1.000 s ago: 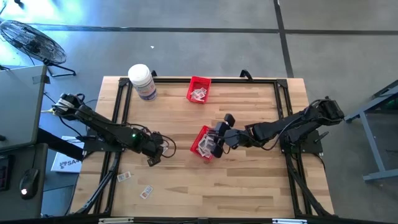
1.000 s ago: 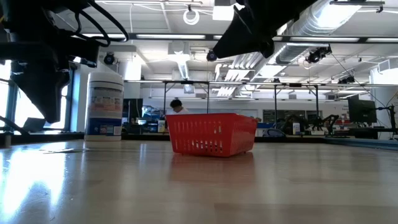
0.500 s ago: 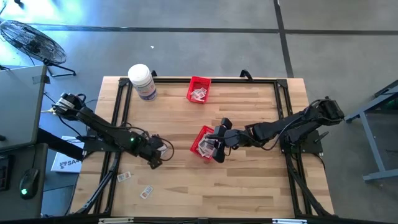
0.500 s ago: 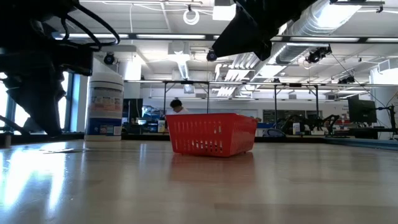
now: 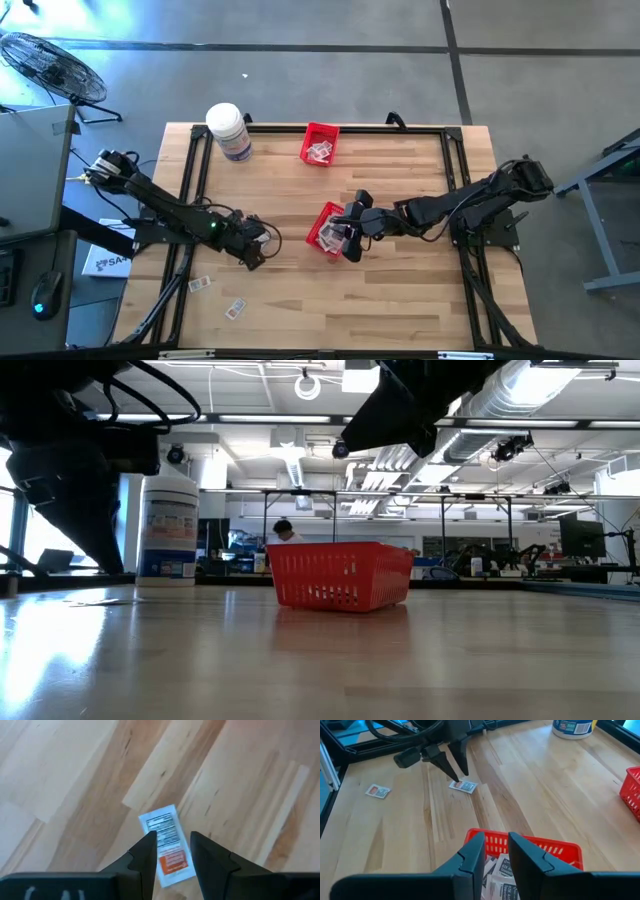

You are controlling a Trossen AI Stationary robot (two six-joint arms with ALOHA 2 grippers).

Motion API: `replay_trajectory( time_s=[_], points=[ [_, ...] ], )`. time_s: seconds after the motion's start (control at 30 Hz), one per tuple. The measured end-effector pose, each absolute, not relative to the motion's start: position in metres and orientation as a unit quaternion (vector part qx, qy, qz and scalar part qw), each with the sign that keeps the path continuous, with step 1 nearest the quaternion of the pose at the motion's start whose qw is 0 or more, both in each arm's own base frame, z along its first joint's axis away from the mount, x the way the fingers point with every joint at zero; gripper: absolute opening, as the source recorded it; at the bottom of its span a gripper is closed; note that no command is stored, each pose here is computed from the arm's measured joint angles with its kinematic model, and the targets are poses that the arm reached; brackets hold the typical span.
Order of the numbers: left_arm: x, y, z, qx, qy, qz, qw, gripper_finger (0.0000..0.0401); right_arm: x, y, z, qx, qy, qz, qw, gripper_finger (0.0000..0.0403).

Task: Pick & Place First Aid Supplies
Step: Put the white ointment pack into the top red bin

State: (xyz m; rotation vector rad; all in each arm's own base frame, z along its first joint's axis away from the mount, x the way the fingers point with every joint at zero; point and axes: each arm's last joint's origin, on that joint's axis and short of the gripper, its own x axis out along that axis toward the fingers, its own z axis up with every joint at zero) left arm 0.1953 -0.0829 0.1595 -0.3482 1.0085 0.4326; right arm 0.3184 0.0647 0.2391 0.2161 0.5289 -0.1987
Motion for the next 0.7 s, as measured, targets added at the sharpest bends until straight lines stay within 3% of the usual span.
replay_trajectory(
  time_s=[0.43,0.7],
  points=[
    [0.210,-0.085,0.155,-0.125,0.435,0.198,0.869,0.0115,0.318,0.065,0.239,0.106,0.260,-0.098,0.955,0.0078],
    [0.228,-0.073,0.136,-0.157,0.475,0.175,0.848,0.0115,0.319,0.065,0.239,0.107,0.259,-0.098,0.955,0.0078]
  ],
)
